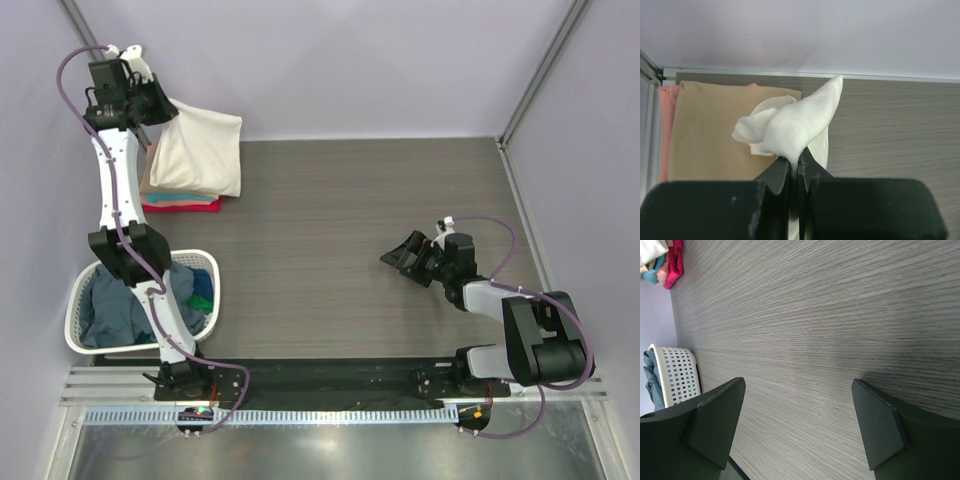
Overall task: Fold and stack the t-shirts
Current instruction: Neatly place the folded tshirt to the corner
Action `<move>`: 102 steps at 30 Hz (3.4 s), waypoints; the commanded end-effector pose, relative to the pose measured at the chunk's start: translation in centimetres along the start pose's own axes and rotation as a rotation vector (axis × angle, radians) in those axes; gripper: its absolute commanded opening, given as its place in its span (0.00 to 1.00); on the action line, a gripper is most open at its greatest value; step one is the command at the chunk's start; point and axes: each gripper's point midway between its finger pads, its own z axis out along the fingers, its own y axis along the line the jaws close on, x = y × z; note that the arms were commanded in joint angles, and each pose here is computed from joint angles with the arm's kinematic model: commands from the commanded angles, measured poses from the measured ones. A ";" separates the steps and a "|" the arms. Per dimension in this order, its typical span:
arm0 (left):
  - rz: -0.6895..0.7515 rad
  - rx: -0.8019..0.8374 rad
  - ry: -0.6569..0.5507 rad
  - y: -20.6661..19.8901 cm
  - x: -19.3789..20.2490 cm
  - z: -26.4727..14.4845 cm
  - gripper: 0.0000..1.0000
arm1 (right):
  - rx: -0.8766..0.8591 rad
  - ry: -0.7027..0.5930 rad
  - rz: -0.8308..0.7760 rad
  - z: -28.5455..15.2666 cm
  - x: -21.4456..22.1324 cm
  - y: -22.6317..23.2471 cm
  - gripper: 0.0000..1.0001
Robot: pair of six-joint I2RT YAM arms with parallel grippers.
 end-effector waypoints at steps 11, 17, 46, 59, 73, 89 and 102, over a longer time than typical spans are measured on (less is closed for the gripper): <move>0.091 -0.014 -0.245 3.5 -6.0 2.1 0.00 | -0.010 -0.003 0.012 0.4 -0.8 0.0 0.94; 0.119 -0.050 -0.287 5.9 -5.8 5.2 0.00 | -0.015 -0.008 0.033 0.2 -1.0 -0.4 0.94; -0.197 -0.344 -0.318 16.0 -2.6 3.7 1.00 | -0.006 0.008 0.064 0.5 -1.1 -1.0 0.96; -0.546 -0.328 -0.117 15.5 8.5 -1.2 0.81 | -0.025 0.010 0.055 0.4 -1.1 -0.7 0.96; -0.683 -0.242 -0.055 15.7 13.3 2.1 0.70 | -0.026 0.019 0.062 0.6 -0.9 -0.8 0.96; -0.714 -0.305 -0.020 16.1 16.1 1.7 0.59 | -0.028 0.024 0.068 0.7 -0.9 -0.8 0.96; -0.667 -0.391 -0.111 18.0 11.6 -0.4 0.00 | -0.029 0.026 0.071 0.7 -0.8 -0.9 0.96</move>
